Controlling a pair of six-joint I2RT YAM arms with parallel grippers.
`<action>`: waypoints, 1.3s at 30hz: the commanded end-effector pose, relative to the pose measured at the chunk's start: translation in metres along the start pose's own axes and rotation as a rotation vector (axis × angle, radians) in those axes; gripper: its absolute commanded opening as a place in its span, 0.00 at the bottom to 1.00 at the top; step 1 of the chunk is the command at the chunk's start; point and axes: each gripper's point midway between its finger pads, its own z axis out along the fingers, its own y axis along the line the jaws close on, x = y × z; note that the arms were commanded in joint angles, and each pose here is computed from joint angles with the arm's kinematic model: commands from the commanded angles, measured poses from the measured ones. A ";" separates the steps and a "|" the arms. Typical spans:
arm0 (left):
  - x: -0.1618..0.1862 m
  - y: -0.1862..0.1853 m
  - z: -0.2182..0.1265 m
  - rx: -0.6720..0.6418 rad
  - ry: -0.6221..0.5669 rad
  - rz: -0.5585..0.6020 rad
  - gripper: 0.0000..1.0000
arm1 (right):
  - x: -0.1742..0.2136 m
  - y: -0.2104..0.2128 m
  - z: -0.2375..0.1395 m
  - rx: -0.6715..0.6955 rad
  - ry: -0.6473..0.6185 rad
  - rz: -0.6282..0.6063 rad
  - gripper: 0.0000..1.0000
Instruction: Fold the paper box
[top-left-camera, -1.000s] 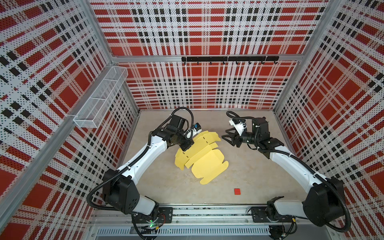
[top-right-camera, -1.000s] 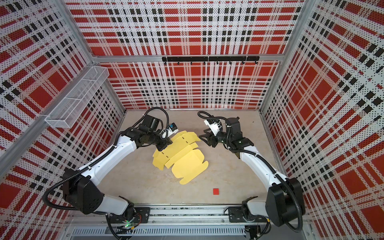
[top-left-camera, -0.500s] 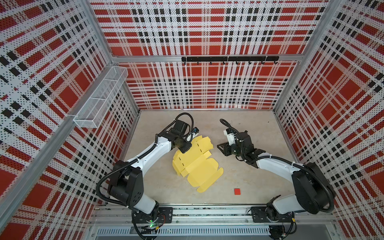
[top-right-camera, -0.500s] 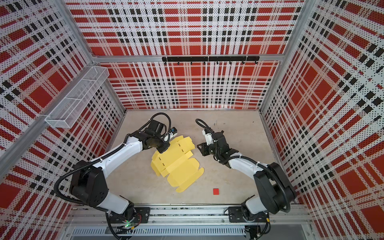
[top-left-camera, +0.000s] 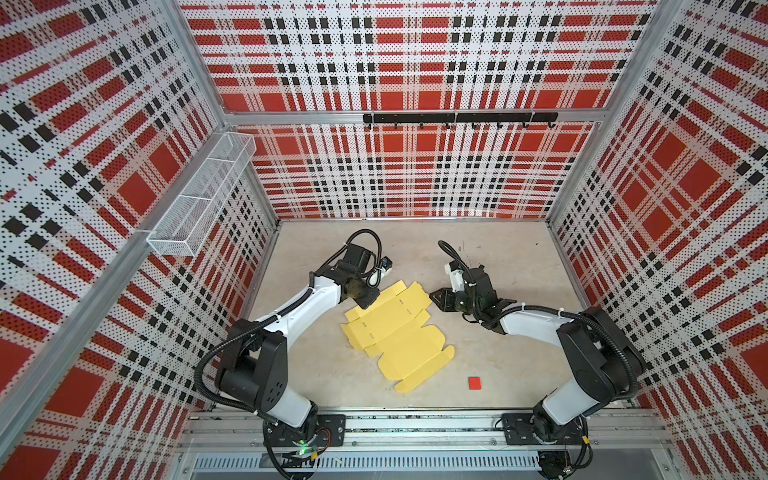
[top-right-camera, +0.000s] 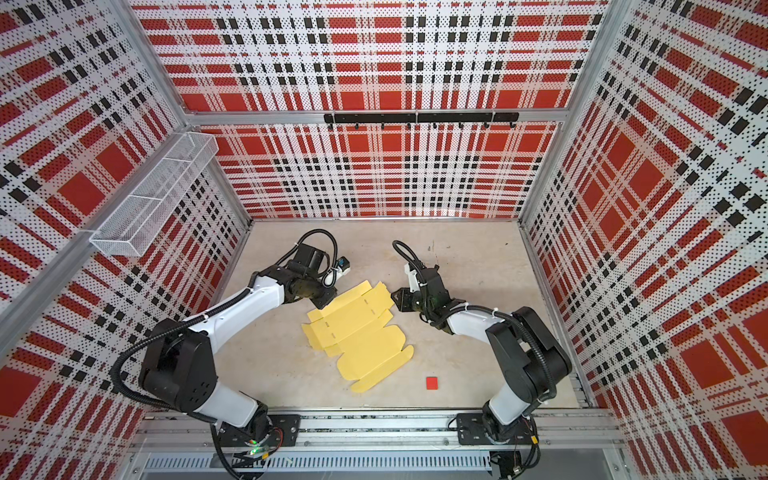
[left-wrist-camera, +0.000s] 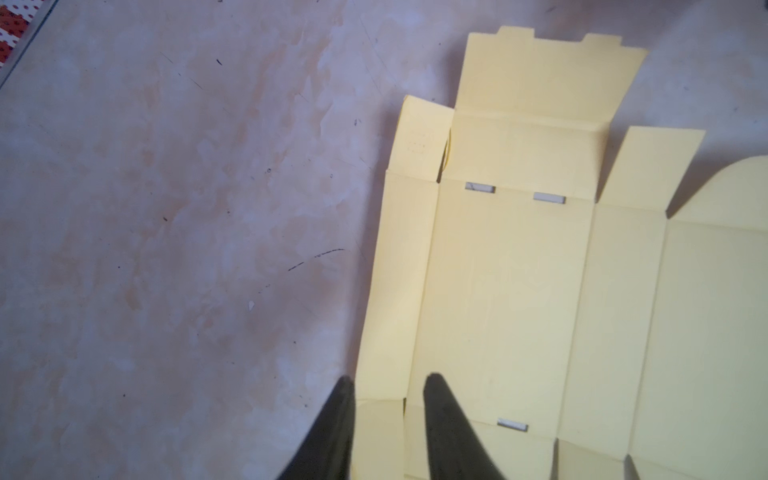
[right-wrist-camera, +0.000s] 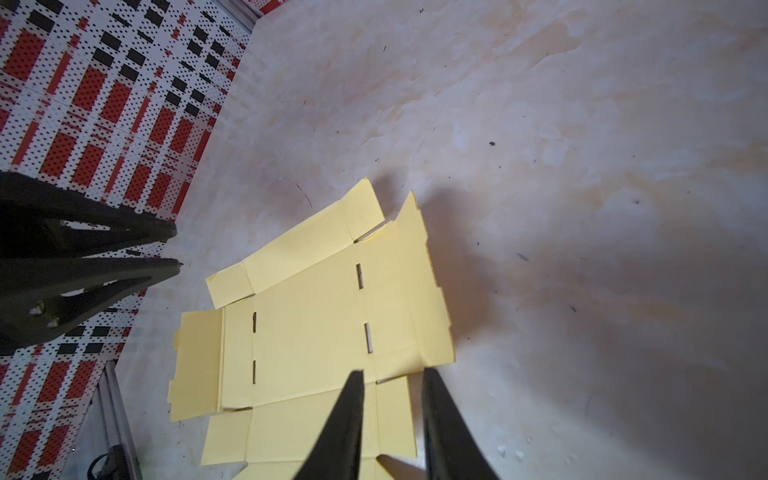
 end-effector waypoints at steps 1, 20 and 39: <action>-0.002 0.004 0.012 0.029 0.004 -0.066 0.40 | 0.007 0.000 0.004 -0.002 0.025 0.014 0.34; 0.009 0.002 0.051 0.289 0.100 -0.262 0.49 | 0.015 -0.026 0.047 0.064 0.111 0.016 0.23; 0.005 -0.011 0.052 0.389 0.100 -0.327 0.07 | 0.017 -0.027 0.047 0.041 0.111 0.066 0.24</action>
